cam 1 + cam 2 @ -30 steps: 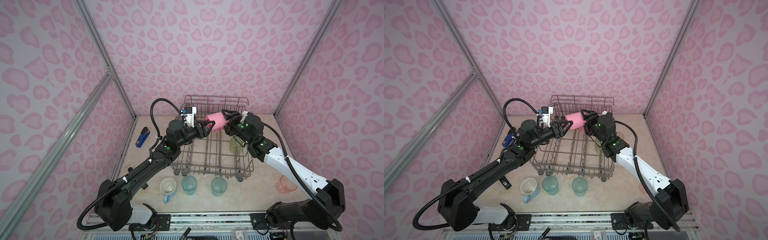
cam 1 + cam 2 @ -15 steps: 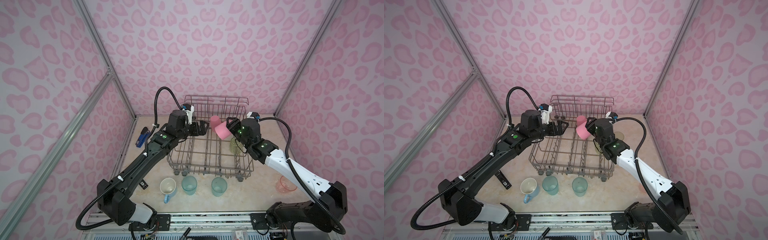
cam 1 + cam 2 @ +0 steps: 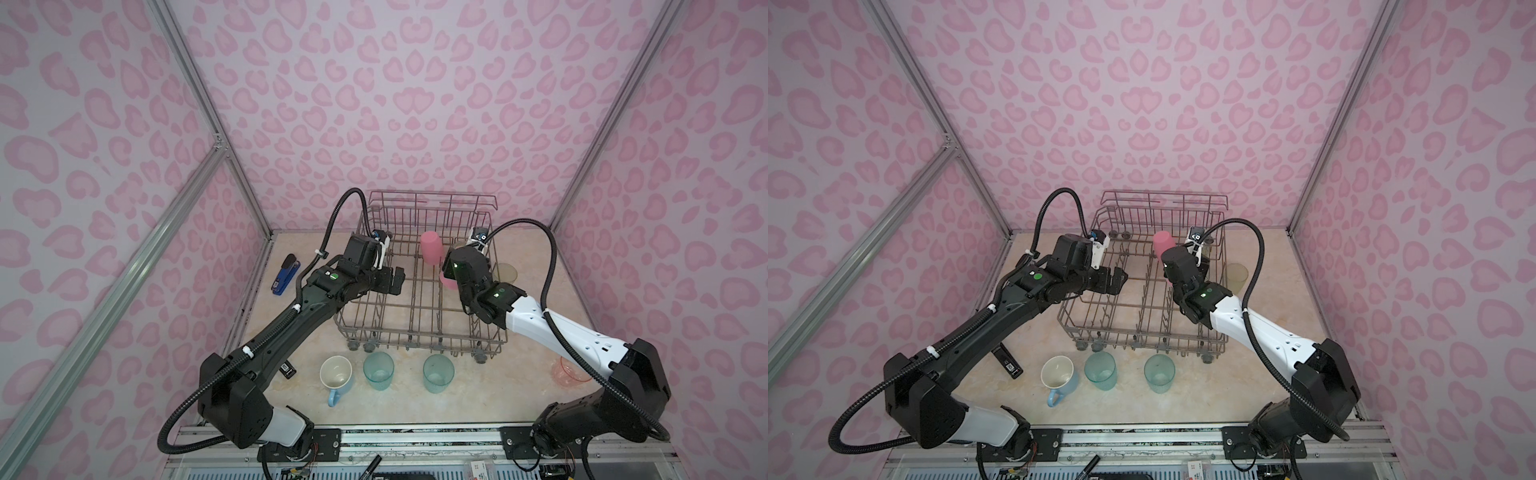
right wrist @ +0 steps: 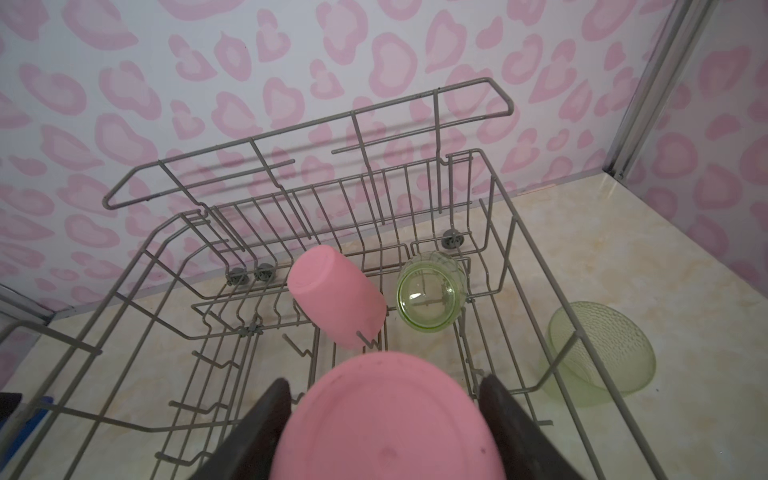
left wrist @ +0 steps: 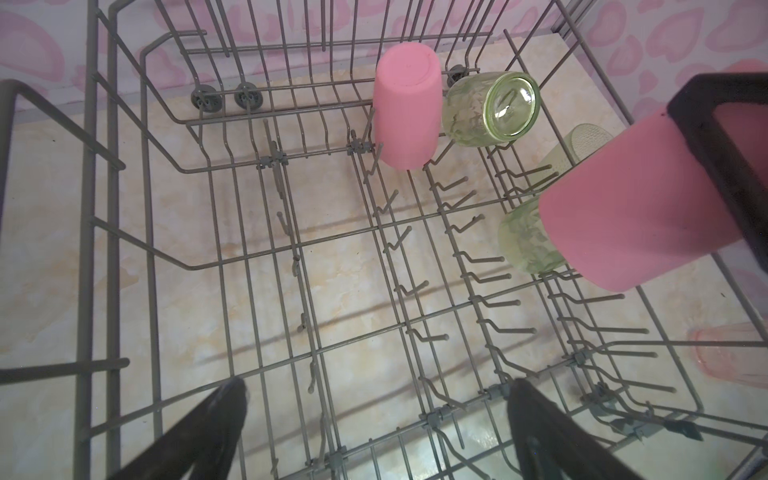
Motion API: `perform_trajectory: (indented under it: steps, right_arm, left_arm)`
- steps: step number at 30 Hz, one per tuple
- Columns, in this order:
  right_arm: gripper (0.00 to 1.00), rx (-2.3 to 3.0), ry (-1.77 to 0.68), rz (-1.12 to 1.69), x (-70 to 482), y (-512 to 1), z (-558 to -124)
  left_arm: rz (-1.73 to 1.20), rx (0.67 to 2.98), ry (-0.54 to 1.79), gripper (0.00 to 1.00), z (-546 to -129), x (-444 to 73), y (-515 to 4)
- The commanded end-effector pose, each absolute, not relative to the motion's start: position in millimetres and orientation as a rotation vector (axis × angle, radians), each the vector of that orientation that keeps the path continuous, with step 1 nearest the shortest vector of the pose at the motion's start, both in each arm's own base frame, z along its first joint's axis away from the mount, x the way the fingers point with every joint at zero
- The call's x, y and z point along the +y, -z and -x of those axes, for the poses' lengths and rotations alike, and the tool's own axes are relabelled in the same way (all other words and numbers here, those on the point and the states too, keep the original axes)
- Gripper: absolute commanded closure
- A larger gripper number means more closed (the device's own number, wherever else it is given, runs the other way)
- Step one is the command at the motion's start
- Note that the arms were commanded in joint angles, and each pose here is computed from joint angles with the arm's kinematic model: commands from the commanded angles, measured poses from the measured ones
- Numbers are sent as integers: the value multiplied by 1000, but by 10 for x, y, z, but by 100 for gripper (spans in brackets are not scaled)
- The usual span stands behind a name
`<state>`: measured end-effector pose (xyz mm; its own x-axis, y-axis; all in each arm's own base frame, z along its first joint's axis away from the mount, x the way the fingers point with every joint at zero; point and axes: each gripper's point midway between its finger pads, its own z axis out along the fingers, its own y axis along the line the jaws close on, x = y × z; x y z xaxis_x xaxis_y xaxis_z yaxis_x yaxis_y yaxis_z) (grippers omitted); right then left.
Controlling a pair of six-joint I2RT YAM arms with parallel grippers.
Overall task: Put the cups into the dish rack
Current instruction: 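Lower the pink cup into the rack before the other pink cup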
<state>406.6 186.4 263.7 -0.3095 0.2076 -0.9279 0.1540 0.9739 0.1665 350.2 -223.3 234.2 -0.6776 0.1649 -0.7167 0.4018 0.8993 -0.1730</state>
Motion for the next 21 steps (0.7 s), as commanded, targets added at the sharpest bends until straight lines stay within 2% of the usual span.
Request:
perform_trajectory:
  steps: [1,21]
  right_arm:
    - [41,1840,50,-224,1876,-2660,-4148]
    - [41,1721,161,-146,2286,-2427,-4559]
  left_arm:
    - [-417,2242,386,1,-3454,-2177,-2339]
    - [-391,2176,268,0,-3423,-2060,-2463]
